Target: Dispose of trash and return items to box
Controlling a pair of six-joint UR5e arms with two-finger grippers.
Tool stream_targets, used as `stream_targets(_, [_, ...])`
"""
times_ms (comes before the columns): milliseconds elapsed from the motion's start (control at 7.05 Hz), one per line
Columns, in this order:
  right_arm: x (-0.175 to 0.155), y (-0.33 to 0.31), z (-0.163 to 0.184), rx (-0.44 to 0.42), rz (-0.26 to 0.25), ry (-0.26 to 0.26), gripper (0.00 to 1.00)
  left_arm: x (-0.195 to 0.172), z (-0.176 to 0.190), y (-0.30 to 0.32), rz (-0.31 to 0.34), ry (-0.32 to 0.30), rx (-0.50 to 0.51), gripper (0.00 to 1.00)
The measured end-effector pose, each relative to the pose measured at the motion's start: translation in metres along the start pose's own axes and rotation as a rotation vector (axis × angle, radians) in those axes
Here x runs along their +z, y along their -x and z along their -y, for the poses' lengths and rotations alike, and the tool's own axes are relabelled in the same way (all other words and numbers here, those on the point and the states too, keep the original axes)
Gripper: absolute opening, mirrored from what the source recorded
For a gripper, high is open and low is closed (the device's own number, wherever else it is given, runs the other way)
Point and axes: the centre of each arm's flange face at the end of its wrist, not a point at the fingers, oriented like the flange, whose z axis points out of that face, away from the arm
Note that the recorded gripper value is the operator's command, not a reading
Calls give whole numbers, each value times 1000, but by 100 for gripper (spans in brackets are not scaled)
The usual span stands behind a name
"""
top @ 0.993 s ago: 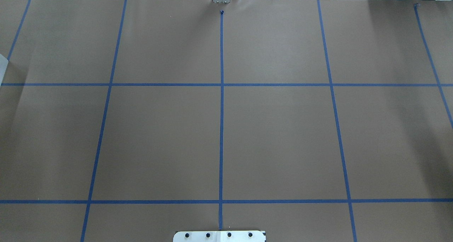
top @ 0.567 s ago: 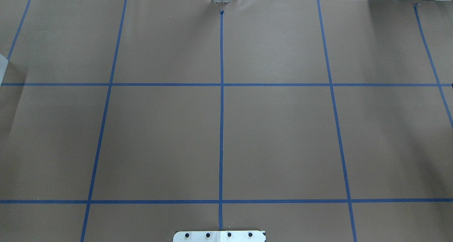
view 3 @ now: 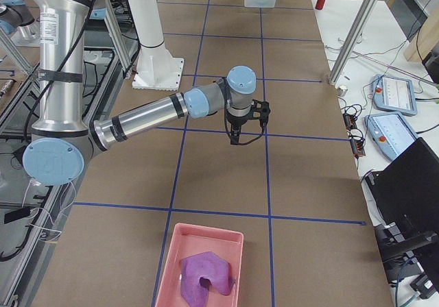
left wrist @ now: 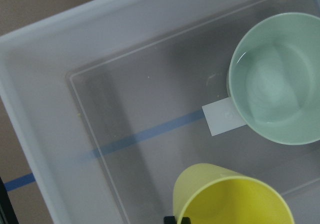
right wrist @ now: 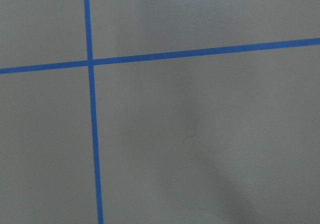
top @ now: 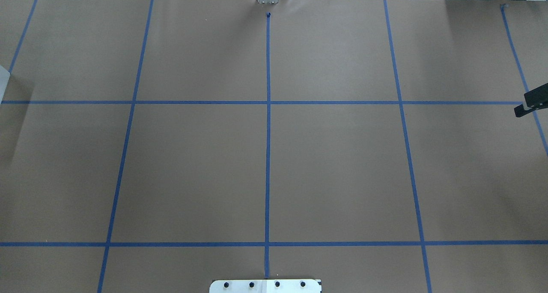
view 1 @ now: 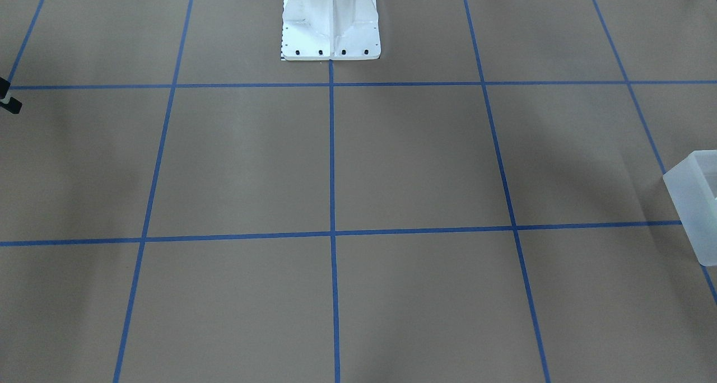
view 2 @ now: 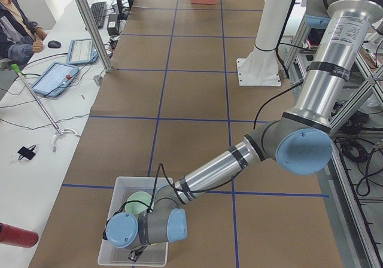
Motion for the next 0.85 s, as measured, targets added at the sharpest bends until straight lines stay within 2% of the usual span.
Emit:
stream_targets(284, [2, 9, 1, 0, 3, 5, 100, 3, -2, 0, -2, 6, -4, 66])
stream_targets(425, [2, 10, 1, -1, 5, 5, 100, 3, -1, 0, -2, 6, -4, 77])
stream_targets(709, [-1, 14, -1, -4, 8, 0, 100, -11, 19, -4, -5, -15, 7, 78])
stream_targets(851, [-2, 15, -2, -5, 8, -3, 100, -32, 43, -16, -18, -50, -14, 77])
